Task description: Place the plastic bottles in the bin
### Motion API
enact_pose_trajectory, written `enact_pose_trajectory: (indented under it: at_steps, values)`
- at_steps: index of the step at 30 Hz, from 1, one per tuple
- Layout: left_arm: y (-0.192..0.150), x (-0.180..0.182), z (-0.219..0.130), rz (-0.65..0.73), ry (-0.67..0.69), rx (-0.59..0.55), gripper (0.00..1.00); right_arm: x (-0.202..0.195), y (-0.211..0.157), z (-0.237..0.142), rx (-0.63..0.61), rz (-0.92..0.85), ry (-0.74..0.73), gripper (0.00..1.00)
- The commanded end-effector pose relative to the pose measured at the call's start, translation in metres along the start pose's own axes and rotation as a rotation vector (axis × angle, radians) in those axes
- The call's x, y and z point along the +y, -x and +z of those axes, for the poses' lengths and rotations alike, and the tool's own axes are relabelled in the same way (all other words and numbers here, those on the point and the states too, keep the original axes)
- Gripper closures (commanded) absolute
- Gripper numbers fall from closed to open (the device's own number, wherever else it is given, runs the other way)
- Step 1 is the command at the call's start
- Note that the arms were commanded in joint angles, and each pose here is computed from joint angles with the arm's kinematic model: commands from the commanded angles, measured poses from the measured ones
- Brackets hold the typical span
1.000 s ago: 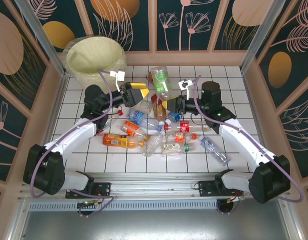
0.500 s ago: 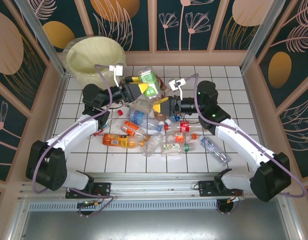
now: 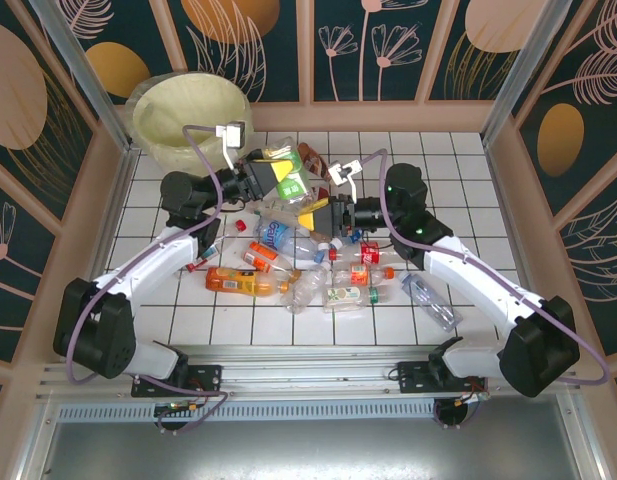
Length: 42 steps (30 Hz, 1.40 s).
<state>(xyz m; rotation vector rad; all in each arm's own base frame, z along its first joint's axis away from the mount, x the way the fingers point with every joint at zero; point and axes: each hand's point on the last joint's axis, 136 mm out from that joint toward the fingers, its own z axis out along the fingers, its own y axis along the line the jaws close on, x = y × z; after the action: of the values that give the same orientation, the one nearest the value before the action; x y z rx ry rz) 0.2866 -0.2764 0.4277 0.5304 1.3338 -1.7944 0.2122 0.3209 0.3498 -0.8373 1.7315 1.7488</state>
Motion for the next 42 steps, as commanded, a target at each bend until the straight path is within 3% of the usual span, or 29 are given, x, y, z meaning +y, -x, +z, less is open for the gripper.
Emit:
enact_pose_trajectory:
  at_steps: [1, 8, 16, 21, 27, 29, 35, 38, 42]
  values:
    - [0.0, -0.023, -0.001, 0.076, -0.033, 0.013, 0.23, 0.01, 0.014, -0.006, -0.053, -0.05, -0.005, 0.61]
    - [0.002, -0.017, 0.001, 0.126, 0.055, 0.052, 0.22, 0.012, 0.011, -0.01, -0.04, -0.06, -0.005, 0.61]
    - [0.0, -0.023, 0.007, 0.135, 0.059, 0.152, 0.24, 0.019, 0.003, -0.014, -0.009, -0.089, -0.002, 0.61]
    - [0.003, -0.025, 0.006, 0.133, 0.073, 0.148, 0.24, 0.018, 0.001, -0.014, -0.003, -0.09, -0.002, 0.62]
    - [0.007, -0.025, 0.007, 0.136, 0.077, 0.141, 0.41, 0.02, 0.001, -0.014, -0.006, -0.093, 0.001, 0.6]
    - [0.007, -0.025, 0.007, 0.137, 0.076, 0.141, 0.42, 0.022, 0.003, -0.015, -0.011, -0.1, 0.001, 0.55]
    - [0.027, -0.011, -0.002, 0.143, 0.175, 0.113, 0.42, 0.027, 0.005, -0.02, -0.03, -0.137, -0.018, 0.19]
    - [0.049, 0.007, -0.017, 0.158, 0.307, 0.089, 0.42, 0.026, 0.005, -0.027, -0.039, -0.154, -0.061, 0.12]
    - [0.081, 0.035, -0.04, 0.205, 0.536, 0.083, 0.43, 0.025, 0.005, -0.034, -0.046, -0.166, -0.128, 0.11]
